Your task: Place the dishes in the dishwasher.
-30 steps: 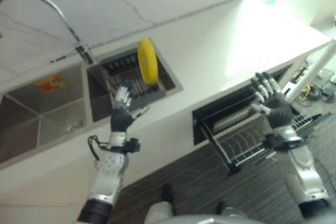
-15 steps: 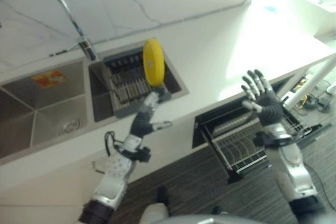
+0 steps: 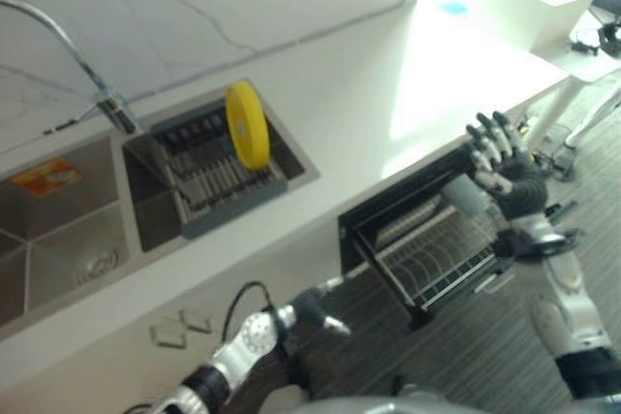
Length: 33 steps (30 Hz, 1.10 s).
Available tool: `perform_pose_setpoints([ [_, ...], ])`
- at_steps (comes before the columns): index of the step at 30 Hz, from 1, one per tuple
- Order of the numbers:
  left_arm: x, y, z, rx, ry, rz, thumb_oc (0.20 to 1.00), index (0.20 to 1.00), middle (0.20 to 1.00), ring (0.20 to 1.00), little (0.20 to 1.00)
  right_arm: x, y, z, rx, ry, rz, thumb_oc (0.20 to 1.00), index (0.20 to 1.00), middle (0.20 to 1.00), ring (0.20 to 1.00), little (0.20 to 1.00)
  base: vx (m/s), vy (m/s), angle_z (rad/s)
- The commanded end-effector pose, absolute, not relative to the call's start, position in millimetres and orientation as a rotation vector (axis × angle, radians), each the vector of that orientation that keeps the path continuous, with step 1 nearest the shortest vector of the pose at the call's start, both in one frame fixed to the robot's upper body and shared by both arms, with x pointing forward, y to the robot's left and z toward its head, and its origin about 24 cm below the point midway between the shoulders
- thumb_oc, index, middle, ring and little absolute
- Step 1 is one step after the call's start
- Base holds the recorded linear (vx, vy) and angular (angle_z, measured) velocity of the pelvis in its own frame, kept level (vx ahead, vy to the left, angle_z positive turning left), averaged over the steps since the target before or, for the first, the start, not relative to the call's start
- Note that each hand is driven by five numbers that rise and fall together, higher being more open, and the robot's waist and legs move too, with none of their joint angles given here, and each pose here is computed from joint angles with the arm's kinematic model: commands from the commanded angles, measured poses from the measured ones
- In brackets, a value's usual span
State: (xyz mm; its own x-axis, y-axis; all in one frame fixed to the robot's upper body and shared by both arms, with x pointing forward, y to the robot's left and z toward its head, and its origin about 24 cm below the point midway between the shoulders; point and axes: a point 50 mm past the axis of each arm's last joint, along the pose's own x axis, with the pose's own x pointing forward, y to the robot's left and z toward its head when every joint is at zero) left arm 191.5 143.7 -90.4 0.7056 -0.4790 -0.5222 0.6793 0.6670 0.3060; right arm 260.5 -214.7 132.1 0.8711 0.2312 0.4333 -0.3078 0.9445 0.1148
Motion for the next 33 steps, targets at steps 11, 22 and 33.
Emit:
perform_pose_setpoints([
  [11, 129.3, 219.7, -141.8, 0.465, 0.874, -0.01, 1.0, 1.0, 1.0, 1.0, 1.0, 295.4, -156.7, 189.1, 0.095, -0.557, 0.44, 1.0, 1.0, 1.0, 1.0, 1.0, 0.07, -0.003, 0.14],
  [22, 98.4, 218.8, -151.4, 0.491, 0.964, -0.027, 1.0, 1.0, 1.0, 1.0, 1.0, 328.4, -141.6, 213.4, 0.119, -0.578, 0.271, 1.0, 1.0, 1.0, 1.0, 1.0, 0.09, 0.019, 0.1],
  [33, 88.4, 226.0, -149.9, 0.471, 0.954, -0.025, 1.0, 1.0, 1.0, 1.0, 1.0, 344.9, -173.4, 247.8, 0.107, -0.643, 0.102, 1.0, 1.0, 1.0, 1.0, 1.0, 0.11, 0.006, 0.07],
])
